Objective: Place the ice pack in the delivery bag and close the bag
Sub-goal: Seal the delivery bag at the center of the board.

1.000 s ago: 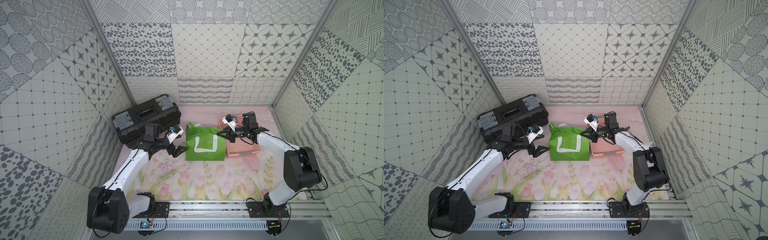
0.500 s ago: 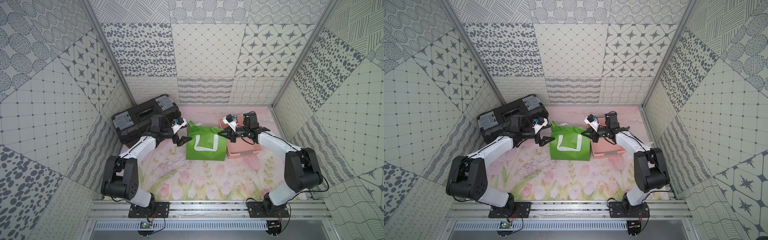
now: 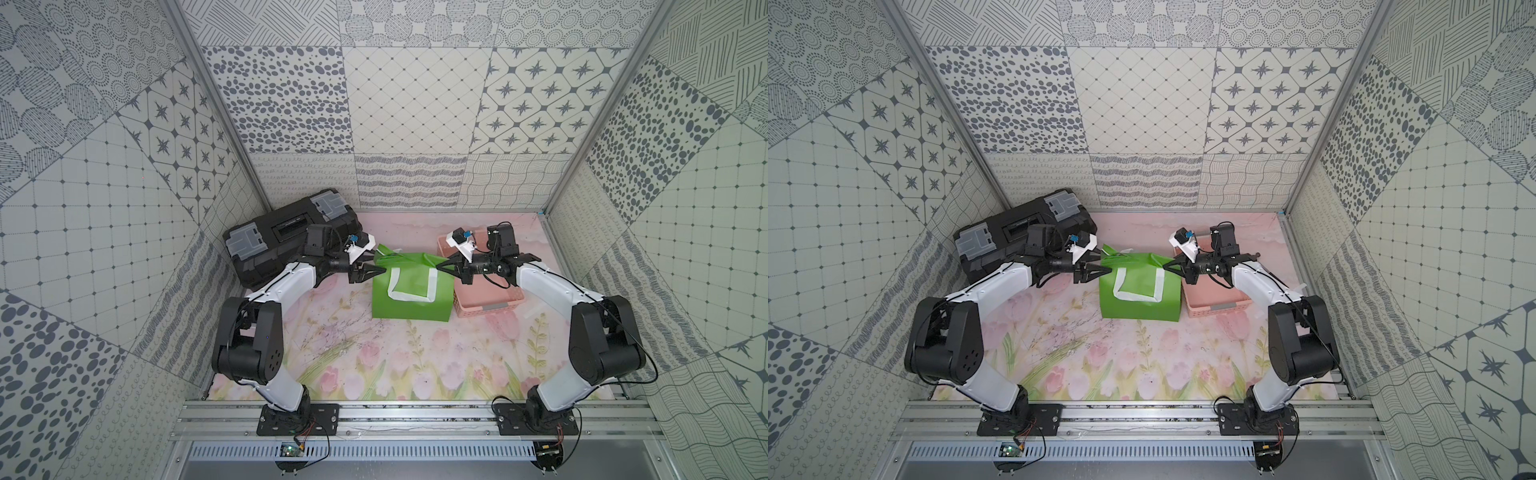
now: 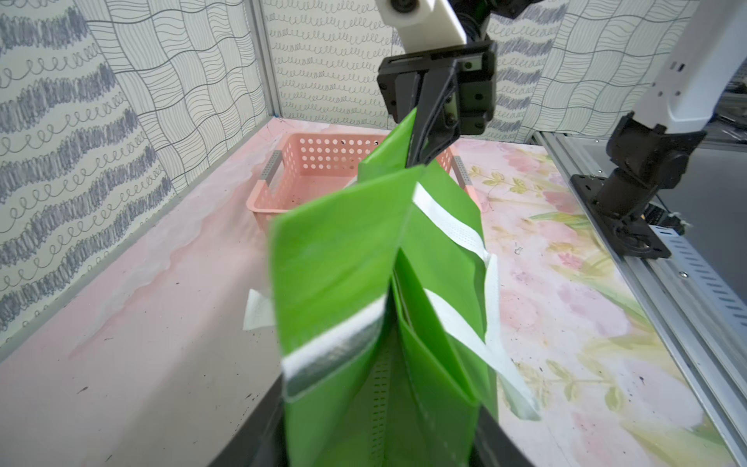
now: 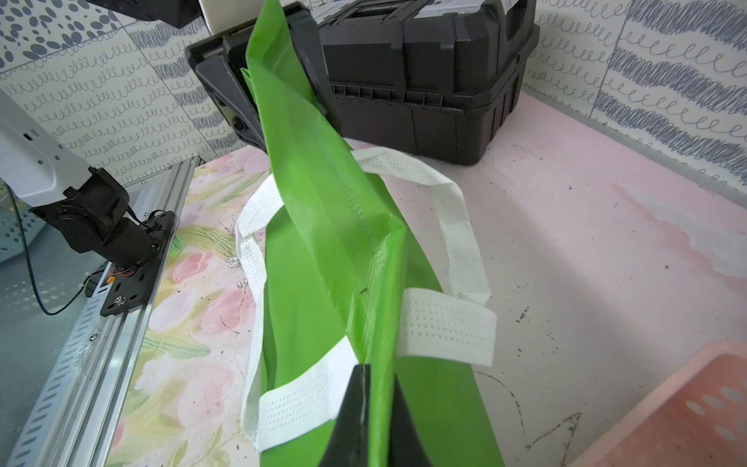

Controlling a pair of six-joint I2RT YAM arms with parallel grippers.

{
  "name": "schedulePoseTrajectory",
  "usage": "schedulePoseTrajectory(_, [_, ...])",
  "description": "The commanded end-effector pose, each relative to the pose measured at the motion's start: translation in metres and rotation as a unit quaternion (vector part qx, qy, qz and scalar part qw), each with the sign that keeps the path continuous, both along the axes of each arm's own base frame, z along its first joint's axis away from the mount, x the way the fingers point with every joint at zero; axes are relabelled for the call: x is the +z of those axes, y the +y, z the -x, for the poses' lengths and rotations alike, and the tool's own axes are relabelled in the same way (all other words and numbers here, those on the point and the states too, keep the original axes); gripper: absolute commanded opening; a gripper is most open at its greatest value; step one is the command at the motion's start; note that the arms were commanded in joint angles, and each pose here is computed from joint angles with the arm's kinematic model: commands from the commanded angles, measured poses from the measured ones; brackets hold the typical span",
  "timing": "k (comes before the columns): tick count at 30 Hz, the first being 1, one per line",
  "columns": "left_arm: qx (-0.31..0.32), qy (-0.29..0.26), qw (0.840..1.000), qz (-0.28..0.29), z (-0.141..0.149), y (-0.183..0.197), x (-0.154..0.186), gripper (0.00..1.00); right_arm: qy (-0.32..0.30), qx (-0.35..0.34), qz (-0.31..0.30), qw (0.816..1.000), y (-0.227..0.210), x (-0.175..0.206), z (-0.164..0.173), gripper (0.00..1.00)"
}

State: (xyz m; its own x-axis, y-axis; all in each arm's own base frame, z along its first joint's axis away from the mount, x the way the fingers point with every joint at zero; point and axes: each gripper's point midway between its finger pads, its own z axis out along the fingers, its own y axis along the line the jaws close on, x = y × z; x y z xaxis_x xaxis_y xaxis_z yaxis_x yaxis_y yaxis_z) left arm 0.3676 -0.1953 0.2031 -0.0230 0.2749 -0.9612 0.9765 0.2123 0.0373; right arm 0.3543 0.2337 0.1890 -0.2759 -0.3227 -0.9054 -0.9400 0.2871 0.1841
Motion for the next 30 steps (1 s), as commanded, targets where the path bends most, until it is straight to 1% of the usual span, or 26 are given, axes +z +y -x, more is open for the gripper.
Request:
schedulePoseTrajectory(1, [-0.035, 0.010, 0.999, 0.015, 0.024, -0.002, 0.001, 0.39, -0.019, -0.023, 0.009, 1.000, -0.011, 0.011, -0.010, 0.01])
schedulePoseTrajectory(3, [-0.028, 0.013, 0.999, 0.012, 0.024, -0.001, 0.000, 0.25, -0.019, -0.030, 0.009, 0.999, -0.014, 0.012, -0.011, 0.01])
schedulePoseTrajectory(5, [-0.022, 0.015, 1.000, 0.011, 0.024, 0.000, -0.002, 0.14, -0.023, -0.034, 0.011, 0.999, -0.017, 0.014, -0.013, 0.01])
schedulePoseTrajectory(8, [-0.016, 0.014, 1.000, 0.011, 0.024, 0.001, -0.001, 0.02, -0.032, -0.040, 0.009, 0.999, -0.019, 0.022, -0.013, 0.02])
schedulePoseTrajectory(9, [-0.015, 0.013, 1.000, 0.012, 0.024, 0.000, 0.001, 0.00, -0.038, -0.044, 0.009, 0.998, -0.020, 0.028, -0.013, 0.05])
schedulePoseTrajectory(10, [-0.015, 0.010, 1.000, 0.013, 0.024, 0.000, 0.002, 0.00, -0.043, -0.049, 0.010, 0.998, -0.022, 0.031, -0.013, 0.12])
schedulePoseTrajectory(13, [-0.007, -0.003, 1.000, 0.008, 0.024, -0.002, 0.004, 0.00, -0.062, -0.069, 0.014, 0.996, -0.027, 0.049, -0.013, 0.24])
schedulePoseTrajectory(14, [-0.005, -0.009, 1.000, 0.004, 0.025, -0.003, 0.003, 0.00, -0.068, -0.080, 0.015, 0.994, -0.029, 0.057, -0.014, 0.32])
schedulePoseTrajectory(15, [-0.004, -0.013, 1.000, 0.001, 0.026, -0.005, 0.002, 0.00, -0.077, -0.087, 0.015, 0.993, -0.031, 0.068, -0.013, 0.43])
schedulePoseTrajectory(16, [-0.007, -0.017, 1.000, 0.000, 0.028, -0.007, 0.003, 0.00, -0.083, -0.094, 0.017, 0.992, -0.033, 0.076, -0.013, 0.51])
schedulePoseTrajectory(19, [-0.011, -0.023, 1.000, -0.006, 0.031, -0.014, 0.001, 0.00, -0.094, -0.113, 0.014, 0.989, -0.035, 0.105, -0.012, 0.63])
schedulePoseTrajectory(21, [-0.012, -0.024, 1.000, -0.008, 0.032, -0.017, 0.000, 0.00, -0.102, -0.107, 0.020, 0.989, -0.027, 0.112, -0.009, 0.67])
schedulePoseTrajectory(24, [-0.011, -0.025, 1.000, -0.007, 0.030, -0.017, -0.001, 0.00, -0.110, -0.088, 0.048, 0.989, -0.006, 0.107, -0.008, 0.73])
schedulePoseTrajectory(30, [-0.014, -0.027, 1.000, -0.003, 0.029, -0.019, 0.000, 0.00, -0.096, -0.060, 0.075, 0.991, 0.041, 0.088, -0.019, 0.73])
